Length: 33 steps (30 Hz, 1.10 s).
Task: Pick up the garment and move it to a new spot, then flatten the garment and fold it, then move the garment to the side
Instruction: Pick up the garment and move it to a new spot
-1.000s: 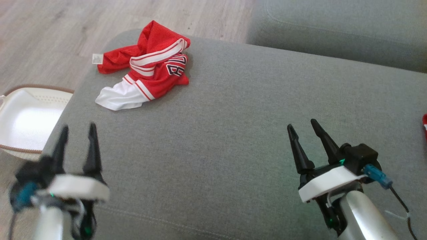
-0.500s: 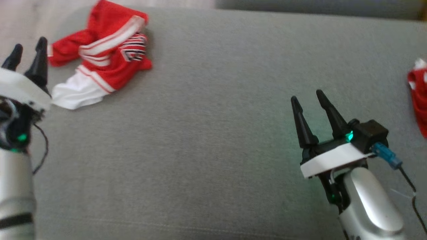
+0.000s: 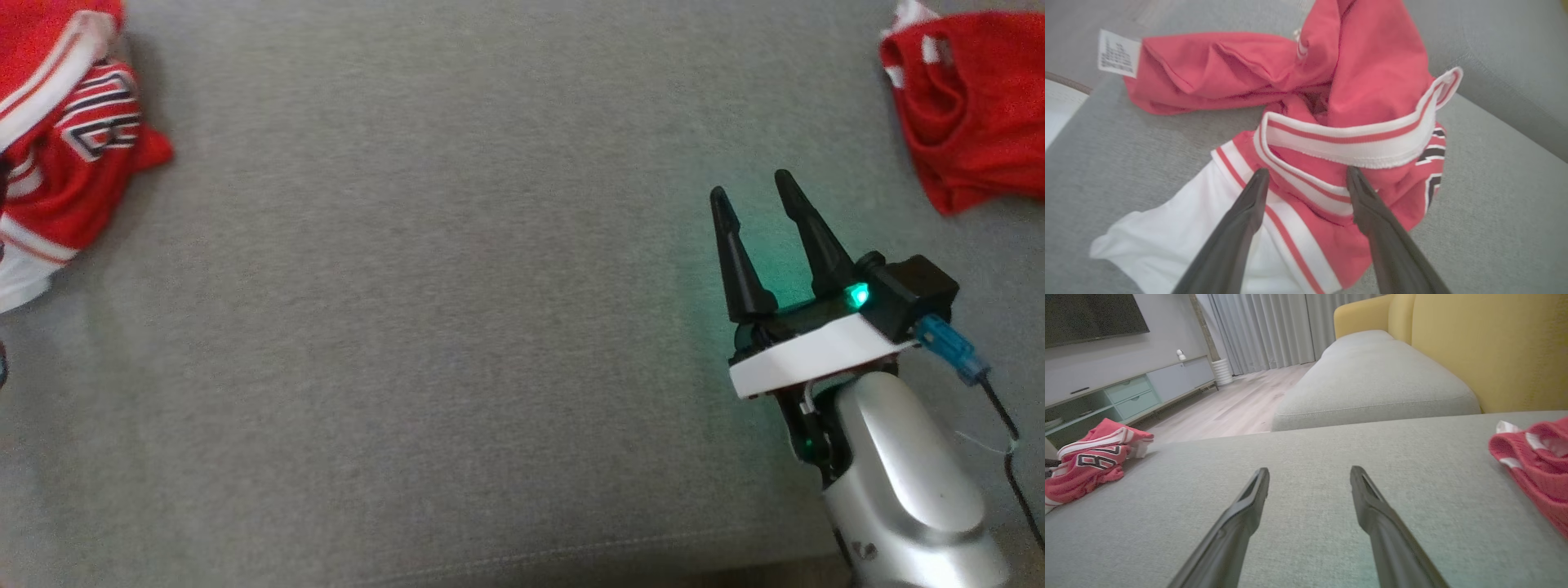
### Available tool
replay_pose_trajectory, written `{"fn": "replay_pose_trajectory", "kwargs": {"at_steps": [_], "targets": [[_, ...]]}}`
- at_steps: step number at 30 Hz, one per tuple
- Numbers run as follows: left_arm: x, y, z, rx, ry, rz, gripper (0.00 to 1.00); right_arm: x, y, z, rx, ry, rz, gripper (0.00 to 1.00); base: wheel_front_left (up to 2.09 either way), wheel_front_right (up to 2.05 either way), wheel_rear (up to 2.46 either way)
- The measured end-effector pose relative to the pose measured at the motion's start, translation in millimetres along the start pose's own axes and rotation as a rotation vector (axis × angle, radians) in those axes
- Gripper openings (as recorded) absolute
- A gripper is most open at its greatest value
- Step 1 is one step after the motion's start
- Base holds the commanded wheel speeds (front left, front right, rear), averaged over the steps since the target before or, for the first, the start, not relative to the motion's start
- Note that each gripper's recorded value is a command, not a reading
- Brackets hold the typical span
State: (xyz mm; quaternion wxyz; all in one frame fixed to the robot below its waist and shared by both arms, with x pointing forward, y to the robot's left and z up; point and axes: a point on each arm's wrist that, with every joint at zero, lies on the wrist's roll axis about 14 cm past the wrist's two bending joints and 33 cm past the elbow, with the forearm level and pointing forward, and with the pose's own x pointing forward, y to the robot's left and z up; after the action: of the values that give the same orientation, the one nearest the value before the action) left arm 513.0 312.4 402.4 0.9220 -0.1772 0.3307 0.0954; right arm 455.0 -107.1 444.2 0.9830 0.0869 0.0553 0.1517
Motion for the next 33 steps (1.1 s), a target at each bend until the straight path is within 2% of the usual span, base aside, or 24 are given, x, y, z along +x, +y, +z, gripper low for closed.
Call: {"fn": "replay_pose_trajectory", "kwargs": {"at_steps": [8, 9, 11, 16, 25, 33], "targets": [[30.3, -8.3, -37.7, 0.01, 0.14, 0.014, 1.0, -4.9, -20.2, -10.4, -0.005, 0.026, -0.053, 1.0, 0.0, 0.0, 0.0], [30.0, -8.8, -38.5, 0.01, 0.144, 0.013, 0.5, -4.9, -19.9, -11.4, -0.005, 0.029, -0.052, 1.0, 0.0, 0.0, 0.0], [29.0, -9.0, -37.1, 0.017, 0.142, 0.011, 0.0, -3.9, -18.3, -11.8, -0.004, 0.03, -0.047, 1.0, 0.0, 0.0, 0.0], [23.4, -14.2, -25.3, 0.039, 0.091, -0.009, 0.0, -0.7, -12.3, -9.1, -0.007, 0.024, -0.029, 1.0, 0.0, 0.0, 0.0], [-24.6, -50.5, 43.2, 0.2, -0.137, -0.114, 0.0, -11.2, 7.2, 22.4, -0.015, -0.046, 0.008, 1.0, 0.0, 0.0, 0.0], [-87.1, -118.1, 85.8, 0.323, -0.321, -0.307, 0.0, -37.0, 19.7, 35.0, -0.001, -0.077, 0.013, 1.0, 0.0, 0.0, 0.0]]}}
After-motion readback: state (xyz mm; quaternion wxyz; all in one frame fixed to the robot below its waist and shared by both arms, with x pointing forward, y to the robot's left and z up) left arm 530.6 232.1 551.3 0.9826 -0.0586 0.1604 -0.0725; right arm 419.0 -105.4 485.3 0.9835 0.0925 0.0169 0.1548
